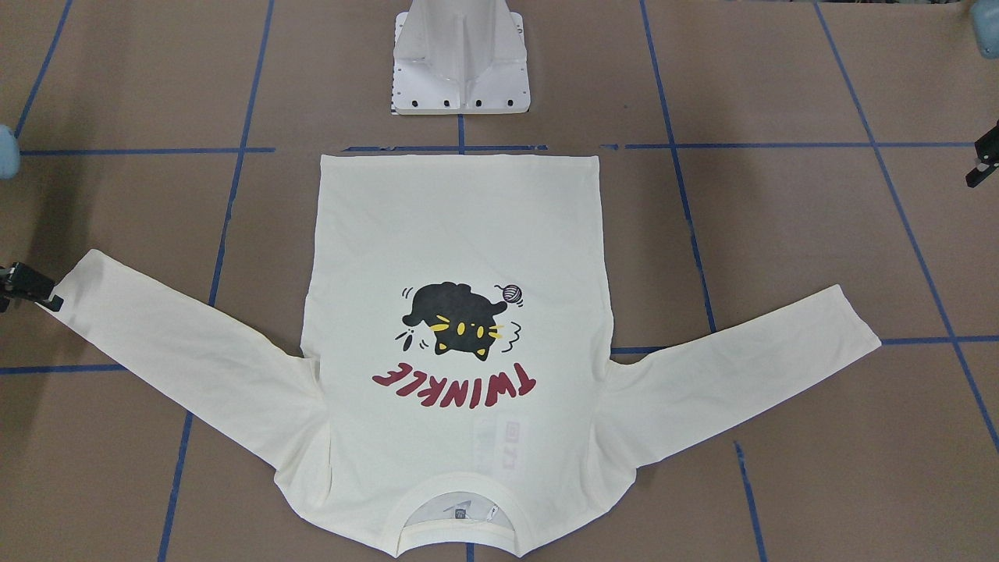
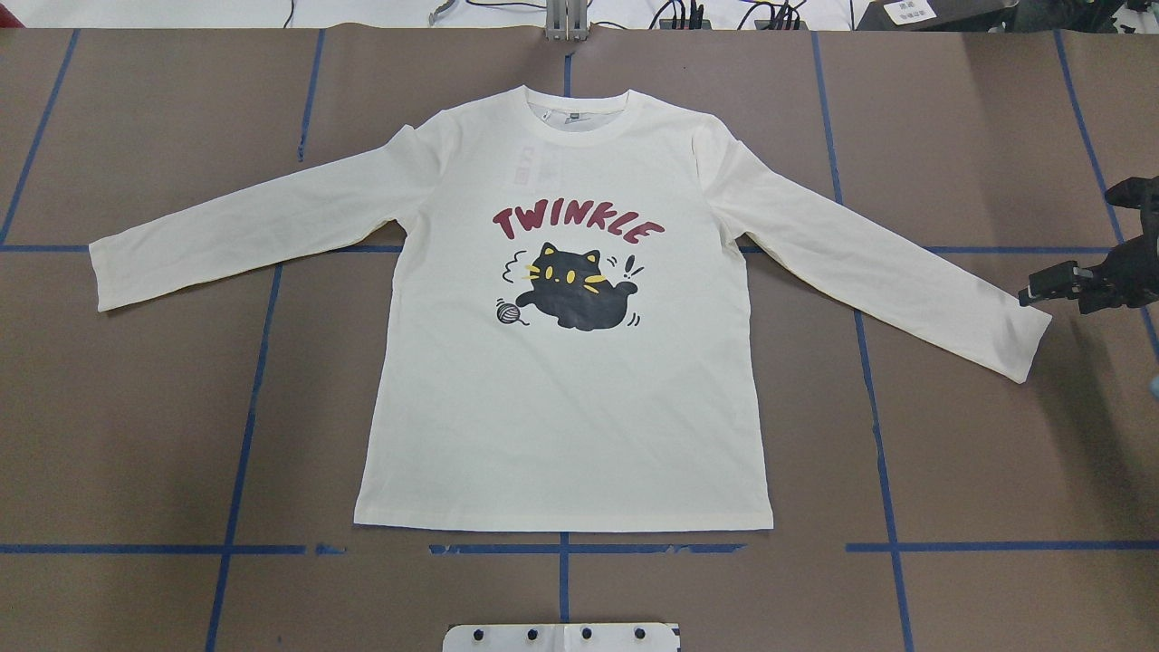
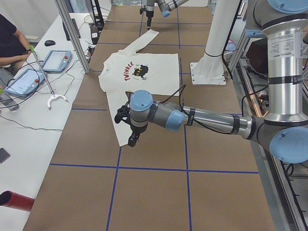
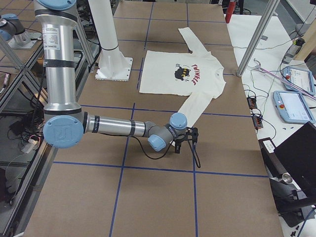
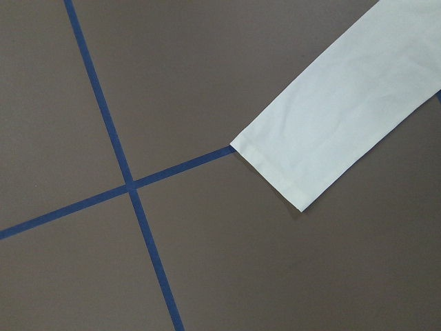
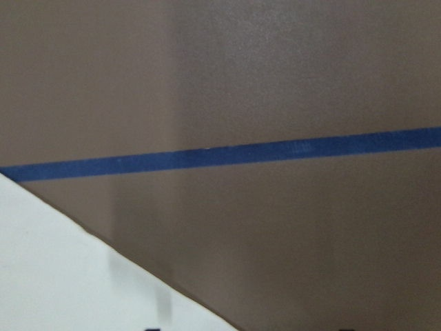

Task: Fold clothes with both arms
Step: 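Lower the right gripper to the cuff of the sleeve nearest it and grasp, then lift the sleeve with the right gripper and lay it across the shirt front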

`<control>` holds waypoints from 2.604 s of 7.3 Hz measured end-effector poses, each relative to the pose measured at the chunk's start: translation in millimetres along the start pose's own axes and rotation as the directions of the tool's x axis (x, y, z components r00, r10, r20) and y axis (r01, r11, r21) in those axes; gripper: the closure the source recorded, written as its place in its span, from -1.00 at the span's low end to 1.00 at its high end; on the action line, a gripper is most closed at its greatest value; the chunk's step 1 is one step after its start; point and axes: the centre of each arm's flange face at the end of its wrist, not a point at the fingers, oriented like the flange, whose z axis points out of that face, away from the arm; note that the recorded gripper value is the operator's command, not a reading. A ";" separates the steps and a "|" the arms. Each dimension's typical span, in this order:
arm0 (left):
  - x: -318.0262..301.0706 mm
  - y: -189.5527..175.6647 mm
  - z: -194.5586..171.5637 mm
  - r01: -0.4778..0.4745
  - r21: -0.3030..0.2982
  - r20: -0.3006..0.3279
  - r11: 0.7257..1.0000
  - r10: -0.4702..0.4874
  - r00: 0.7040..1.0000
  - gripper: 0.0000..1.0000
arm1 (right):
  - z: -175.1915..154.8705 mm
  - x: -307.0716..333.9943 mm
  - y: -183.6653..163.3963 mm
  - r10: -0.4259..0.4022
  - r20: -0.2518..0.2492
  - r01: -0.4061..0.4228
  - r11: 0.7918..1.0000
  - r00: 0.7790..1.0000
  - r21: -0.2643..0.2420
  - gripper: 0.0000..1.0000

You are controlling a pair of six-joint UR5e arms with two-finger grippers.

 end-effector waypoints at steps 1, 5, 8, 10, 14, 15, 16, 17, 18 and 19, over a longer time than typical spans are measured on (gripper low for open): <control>0.0 0.0 0.0 0.001 0.000 0.000 1.000 -0.001 1.000 -1.00 | 0.7 0.0 -0.6 0.003 0.000 -0.003 1.000 1.000 -0.001 -0.69; -0.2 0.2 0.2 0.002 -0.001 -0.001 1.000 -0.002 1.000 -1.00 | 2.6 0.5 0.4 0.009 0.002 -0.009 1.000 1.000 -0.014 -0.69; -0.1 0.2 0.2 0.002 -0.001 -0.001 1.000 -0.002 1.000 -1.00 | 3.8 2.7 2.8 0.014 0.002 -0.014 1.000 1.000 -0.024 -0.64; -0.3 0.3 0.4 0.003 -0.001 -0.001 1.000 -0.003 1.000 -1.00 | 6.3 5.2 4.6 0.018 0.000 -0.018 0.999 1.000 -0.033 0.02; 0.3 0.0 -0.4 0.002 0.000 -0.001 1.000 -0.002 1.000 -1.00 | 8.4 9.3 8.5 0.024 -0.001 -0.024 0.999 1.000 -0.045 1.00; 0.2 0.0 -0.6 0.002 0.001 -0.001 1.000 -0.002 1.000 -1.00 | 7.6 7.3 9.7 0.024 0.011 -0.023 0.998 1.000 -0.055 1.00; 0.5 0.0 -1.1 0.001 0.001 -0.001 1.000 -0.001 1.000 -1.00 | 6.0 3.7 10.9 0.022 0.029 -0.020 0.997 0.999 -0.068 1.00; 0.8 0.1 -1.5 0.001 0.002 -0.001 1.000 -0.001 1.000 -1.00 | 3.7 0.6 11.8 0.020 0.044 -0.016 0.997 0.999 -0.076 1.00; 2.2 -0.4 -2.9 -0.002 0.005 0.000 1.000 0.002 1.000 -1.00 | -2.9 -9.1 11.9 0.012 0.067 -0.007 0.997 0.998 -0.078 1.00; 4.6 -0.5 -5.3 -0.005 0.009 0.000 1.000 0.005 1.000 -1.00 | -16.5 -30.5 9.3 0.013 0.097 -0.006 0.998 0.995 -0.067 1.00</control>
